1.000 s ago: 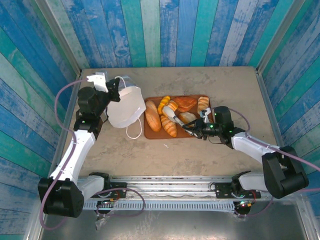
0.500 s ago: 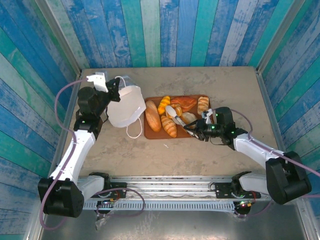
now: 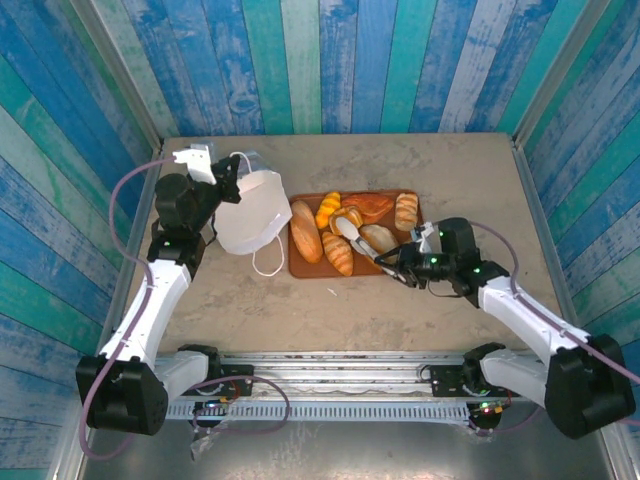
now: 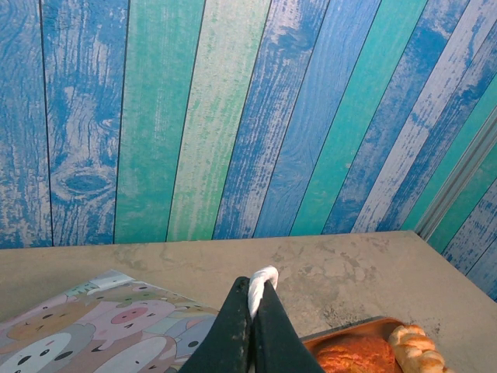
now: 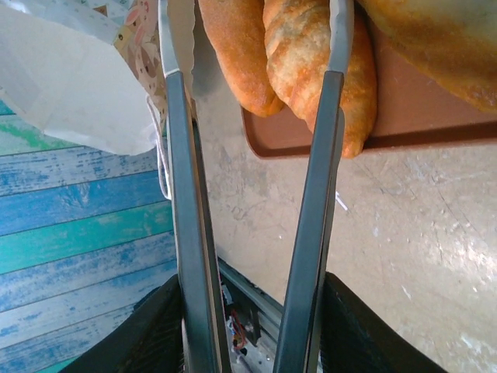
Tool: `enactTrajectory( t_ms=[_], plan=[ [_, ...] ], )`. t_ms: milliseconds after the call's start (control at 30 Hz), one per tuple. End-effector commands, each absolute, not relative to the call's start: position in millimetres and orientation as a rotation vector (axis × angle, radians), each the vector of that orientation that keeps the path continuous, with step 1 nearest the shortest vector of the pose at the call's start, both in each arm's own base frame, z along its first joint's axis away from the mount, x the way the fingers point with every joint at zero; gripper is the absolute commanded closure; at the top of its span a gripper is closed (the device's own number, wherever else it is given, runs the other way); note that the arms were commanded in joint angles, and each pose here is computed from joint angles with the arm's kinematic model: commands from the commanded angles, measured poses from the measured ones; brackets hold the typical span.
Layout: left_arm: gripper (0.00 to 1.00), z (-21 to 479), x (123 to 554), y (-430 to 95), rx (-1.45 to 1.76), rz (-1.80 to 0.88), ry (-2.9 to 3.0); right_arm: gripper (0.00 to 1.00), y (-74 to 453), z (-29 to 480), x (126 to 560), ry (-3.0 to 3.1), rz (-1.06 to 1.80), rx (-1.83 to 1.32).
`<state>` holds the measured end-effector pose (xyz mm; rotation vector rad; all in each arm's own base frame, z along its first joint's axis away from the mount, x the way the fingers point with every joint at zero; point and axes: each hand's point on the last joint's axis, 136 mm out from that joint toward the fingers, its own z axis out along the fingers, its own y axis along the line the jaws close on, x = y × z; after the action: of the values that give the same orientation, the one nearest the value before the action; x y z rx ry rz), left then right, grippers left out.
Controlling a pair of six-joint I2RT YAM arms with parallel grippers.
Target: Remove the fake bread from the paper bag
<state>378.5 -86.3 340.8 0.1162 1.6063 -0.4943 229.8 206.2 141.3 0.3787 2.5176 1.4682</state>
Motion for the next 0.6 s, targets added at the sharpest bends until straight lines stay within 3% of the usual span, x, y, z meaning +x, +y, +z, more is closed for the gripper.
enactTrajectory(
  t_ms=[0, 333, 567],
  plan=[
    [1.00, 353.6, 374.3, -86.2, 0.132, -0.495, 1.568, 0.57, 195.3, 145.6, 221.6, 2.542, 1.390, 0.382],
    [1.00, 359.0, 370.3, -84.3, 0.135, -0.479, 1.558, 0.65, 184.2, 170.7, 203.7, 2.490, 1.372, 0.351],
    [1.00, 371.8, 367.0, -82.8, 0.120, -0.484, 1.533, 0.78, 170.0, 205.9, 201.3, 2.419, 1.266, 0.306]
  ],
)
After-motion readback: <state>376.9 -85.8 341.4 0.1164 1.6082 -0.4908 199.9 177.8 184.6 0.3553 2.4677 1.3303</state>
